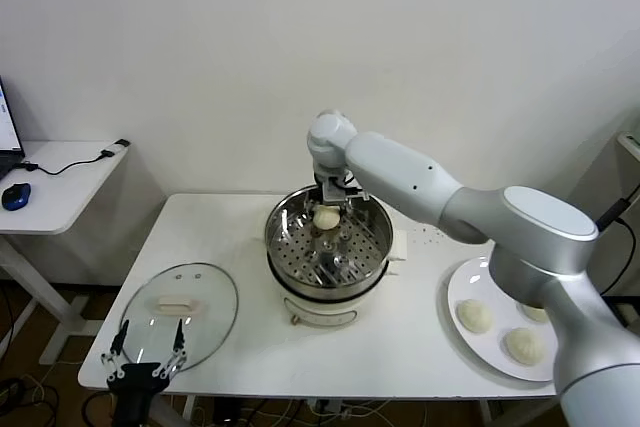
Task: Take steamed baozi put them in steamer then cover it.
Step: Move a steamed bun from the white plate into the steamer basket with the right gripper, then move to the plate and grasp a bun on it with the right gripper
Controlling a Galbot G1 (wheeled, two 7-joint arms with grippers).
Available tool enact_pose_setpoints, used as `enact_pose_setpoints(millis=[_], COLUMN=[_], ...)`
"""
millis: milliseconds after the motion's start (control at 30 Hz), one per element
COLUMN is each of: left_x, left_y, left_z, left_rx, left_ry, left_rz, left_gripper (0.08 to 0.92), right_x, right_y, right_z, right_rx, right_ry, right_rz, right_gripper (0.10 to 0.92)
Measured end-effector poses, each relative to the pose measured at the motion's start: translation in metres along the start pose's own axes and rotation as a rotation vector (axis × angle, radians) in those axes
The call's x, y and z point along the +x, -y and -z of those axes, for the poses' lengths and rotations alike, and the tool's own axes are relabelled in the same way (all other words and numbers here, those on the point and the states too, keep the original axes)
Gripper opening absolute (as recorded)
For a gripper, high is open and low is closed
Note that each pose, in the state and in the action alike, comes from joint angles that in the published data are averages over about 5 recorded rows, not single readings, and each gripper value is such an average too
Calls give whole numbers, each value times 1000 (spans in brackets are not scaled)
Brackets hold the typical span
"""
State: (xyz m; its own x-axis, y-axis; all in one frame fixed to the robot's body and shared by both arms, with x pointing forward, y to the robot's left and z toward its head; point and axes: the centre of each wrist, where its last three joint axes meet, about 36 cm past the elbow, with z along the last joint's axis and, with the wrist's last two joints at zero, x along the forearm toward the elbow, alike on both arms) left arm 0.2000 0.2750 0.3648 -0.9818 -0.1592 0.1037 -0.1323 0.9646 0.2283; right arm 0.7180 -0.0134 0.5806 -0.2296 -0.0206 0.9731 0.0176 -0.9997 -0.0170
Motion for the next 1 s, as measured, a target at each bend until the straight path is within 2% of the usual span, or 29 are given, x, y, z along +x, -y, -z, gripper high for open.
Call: enact_pose_setpoints(millis=[100, 267, 367, 733, 1000], left_x=[0, 0, 1, 1, 1], left_y=[1, 1, 1, 1, 3], left_z=[-1, -2, -3, 0, 4], left_rx=[1, 1, 0, -4, -6], left_ry=[-2, -5, -7, -4, 3], left_rz=[-1, 0, 0, -2, -7], left_gripper=[823, 823, 823, 823, 823], right_x=[-5, -7, -4, 51, 110], right_y=[0, -1, -2, -29, -99], right_z=[0, 0, -2, -20, -35], right_rx=[-5, -17, -24, -83, -303], right_ry=[3, 7, 10, -11, -1], right_rz=[4, 3, -3, -53, -143], right_gripper=[689, 796, 819, 823, 823])
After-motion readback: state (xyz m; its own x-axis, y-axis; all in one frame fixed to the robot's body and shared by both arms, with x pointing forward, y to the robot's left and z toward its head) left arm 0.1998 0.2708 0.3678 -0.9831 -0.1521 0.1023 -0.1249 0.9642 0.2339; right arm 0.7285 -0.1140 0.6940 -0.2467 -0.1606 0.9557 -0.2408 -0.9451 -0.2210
